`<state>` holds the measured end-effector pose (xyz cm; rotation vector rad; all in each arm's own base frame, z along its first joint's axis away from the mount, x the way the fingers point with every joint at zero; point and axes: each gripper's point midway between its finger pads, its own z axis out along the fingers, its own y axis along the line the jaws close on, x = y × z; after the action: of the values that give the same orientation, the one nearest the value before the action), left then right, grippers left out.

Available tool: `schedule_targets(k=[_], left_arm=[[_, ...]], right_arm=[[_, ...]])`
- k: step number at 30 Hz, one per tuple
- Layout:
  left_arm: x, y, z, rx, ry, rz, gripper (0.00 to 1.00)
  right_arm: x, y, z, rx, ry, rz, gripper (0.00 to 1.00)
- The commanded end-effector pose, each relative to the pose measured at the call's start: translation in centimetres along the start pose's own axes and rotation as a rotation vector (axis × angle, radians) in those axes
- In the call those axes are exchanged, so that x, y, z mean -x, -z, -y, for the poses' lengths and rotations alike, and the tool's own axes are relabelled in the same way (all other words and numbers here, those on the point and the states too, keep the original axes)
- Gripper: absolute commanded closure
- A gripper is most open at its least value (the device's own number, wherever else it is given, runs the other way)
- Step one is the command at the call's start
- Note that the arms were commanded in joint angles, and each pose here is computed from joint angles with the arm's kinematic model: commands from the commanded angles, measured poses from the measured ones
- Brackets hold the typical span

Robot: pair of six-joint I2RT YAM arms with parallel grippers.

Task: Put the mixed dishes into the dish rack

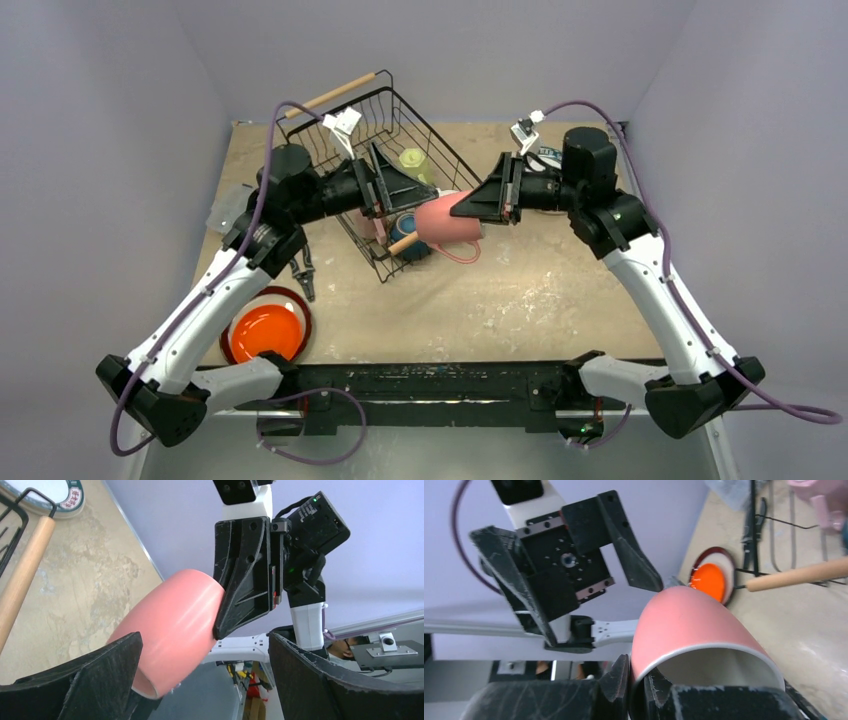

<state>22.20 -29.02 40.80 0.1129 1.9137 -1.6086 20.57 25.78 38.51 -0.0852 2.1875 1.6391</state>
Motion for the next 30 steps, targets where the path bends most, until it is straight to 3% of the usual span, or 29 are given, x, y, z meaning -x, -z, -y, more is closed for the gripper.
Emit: schedule_targets(k=[1, 10, 18, 30], left_arm=[[1.6, 1.4, 3.4, -0.108, -0.071, 0.110, 0.03], [2.3, 3.3, 2.5, -0.042, -0.099, 0.230, 0.00], [1.3, 1.4, 5.4, -0.294, 0.005, 0.133, 0.00], [0.4, 0.5, 6.3, -0.339, -0.019, 0.050, 0.00]], right_arm=[[0.4, 2.1, -8.6, 0.316, 0.082, -0.042, 1.00], [1.3, 2.5, -11.1, 0.422, 0.050, -0.051, 1.00], [2.1, 2.1, -11.4, 0.447, 0.037, -0.051, 1.00], [2.7, 1.1, -10.2, 0.447, 0.001, -0.047, 1.00]])
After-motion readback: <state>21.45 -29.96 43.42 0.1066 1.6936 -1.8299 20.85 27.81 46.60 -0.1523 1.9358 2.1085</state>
